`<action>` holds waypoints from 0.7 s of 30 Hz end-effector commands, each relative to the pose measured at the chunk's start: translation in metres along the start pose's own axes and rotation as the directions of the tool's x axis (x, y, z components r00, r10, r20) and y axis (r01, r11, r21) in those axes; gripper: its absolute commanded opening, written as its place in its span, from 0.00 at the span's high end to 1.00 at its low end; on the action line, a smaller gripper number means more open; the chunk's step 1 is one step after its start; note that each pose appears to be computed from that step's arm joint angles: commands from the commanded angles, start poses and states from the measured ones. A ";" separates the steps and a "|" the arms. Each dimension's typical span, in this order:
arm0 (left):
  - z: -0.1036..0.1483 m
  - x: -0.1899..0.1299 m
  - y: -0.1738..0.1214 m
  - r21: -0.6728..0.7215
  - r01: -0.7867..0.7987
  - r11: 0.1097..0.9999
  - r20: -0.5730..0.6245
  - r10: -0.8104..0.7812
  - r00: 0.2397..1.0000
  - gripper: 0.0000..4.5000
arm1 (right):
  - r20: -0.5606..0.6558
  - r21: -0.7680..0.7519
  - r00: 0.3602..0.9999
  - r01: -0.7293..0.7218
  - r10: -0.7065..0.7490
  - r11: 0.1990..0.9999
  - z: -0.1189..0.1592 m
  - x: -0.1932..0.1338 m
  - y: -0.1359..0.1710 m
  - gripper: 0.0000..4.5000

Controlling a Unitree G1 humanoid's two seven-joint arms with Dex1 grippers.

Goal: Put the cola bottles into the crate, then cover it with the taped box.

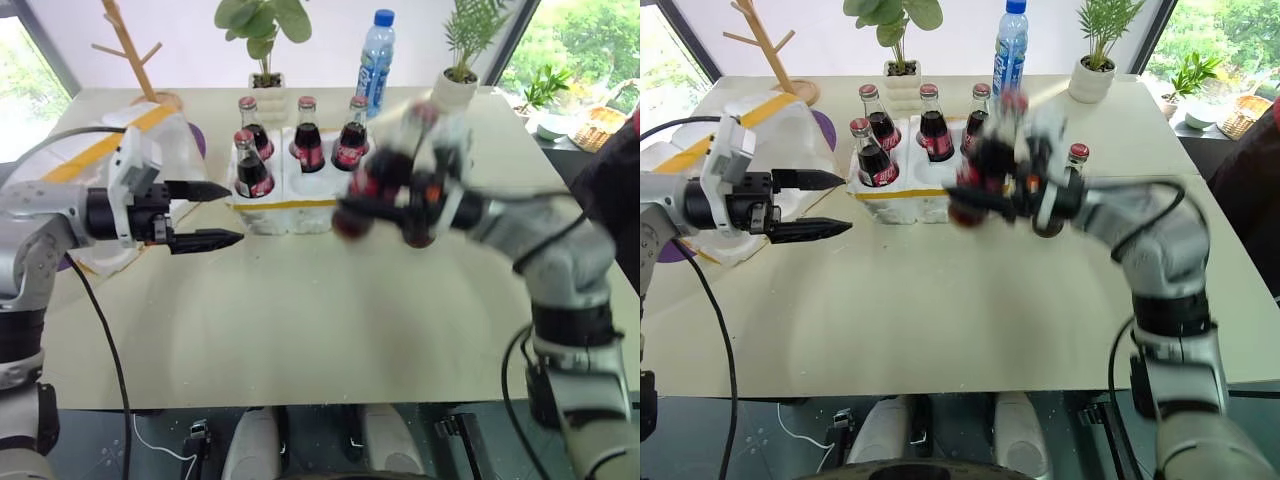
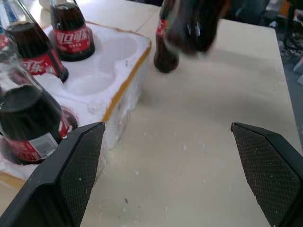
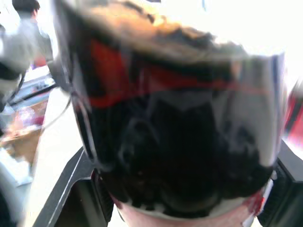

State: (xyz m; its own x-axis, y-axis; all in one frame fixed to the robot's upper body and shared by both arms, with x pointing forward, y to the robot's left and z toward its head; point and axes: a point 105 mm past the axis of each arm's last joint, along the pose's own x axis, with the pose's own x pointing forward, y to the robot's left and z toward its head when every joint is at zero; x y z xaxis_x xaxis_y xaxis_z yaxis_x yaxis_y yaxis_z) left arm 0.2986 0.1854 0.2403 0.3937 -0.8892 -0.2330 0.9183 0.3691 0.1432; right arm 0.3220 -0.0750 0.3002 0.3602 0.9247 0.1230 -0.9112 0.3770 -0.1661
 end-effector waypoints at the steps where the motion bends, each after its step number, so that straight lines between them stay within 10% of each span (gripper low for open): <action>1: 0.015 -0.006 0.006 0.030 -0.044 0.999 0.055 0.043 0.998 0.00 | 0.036 -0.046 0.998 0.046 -0.044 0.998 0.011 0.019 -0.023 0.36; 10: 0.018 -0.003 0.009 0.038 -0.079 0.996 0.088 0.076 0.993 0.00 | -0.006 -0.101 0.994 0.112 -0.114 0.989 -0.009 0.091 -0.044 0.36; 21: 0.016 -0.009 0.012 0.044 -0.121 0.992 0.087 0.117 0.989 0.00 | -0.119 -0.145 0.985 0.109 -0.127 0.983 -0.044 0.090 -0.044 0.36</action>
State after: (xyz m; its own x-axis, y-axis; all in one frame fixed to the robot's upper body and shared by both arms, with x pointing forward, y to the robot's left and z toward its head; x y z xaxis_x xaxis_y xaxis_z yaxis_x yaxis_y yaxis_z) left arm 0.3090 0.1898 0.2434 0.4791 -0.8619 -0.1660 0.8761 0.4579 0.1512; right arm 0.4097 -0.0048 0.2539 0.5065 0.8618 -0.0292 -0.8419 0.4870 -0.2324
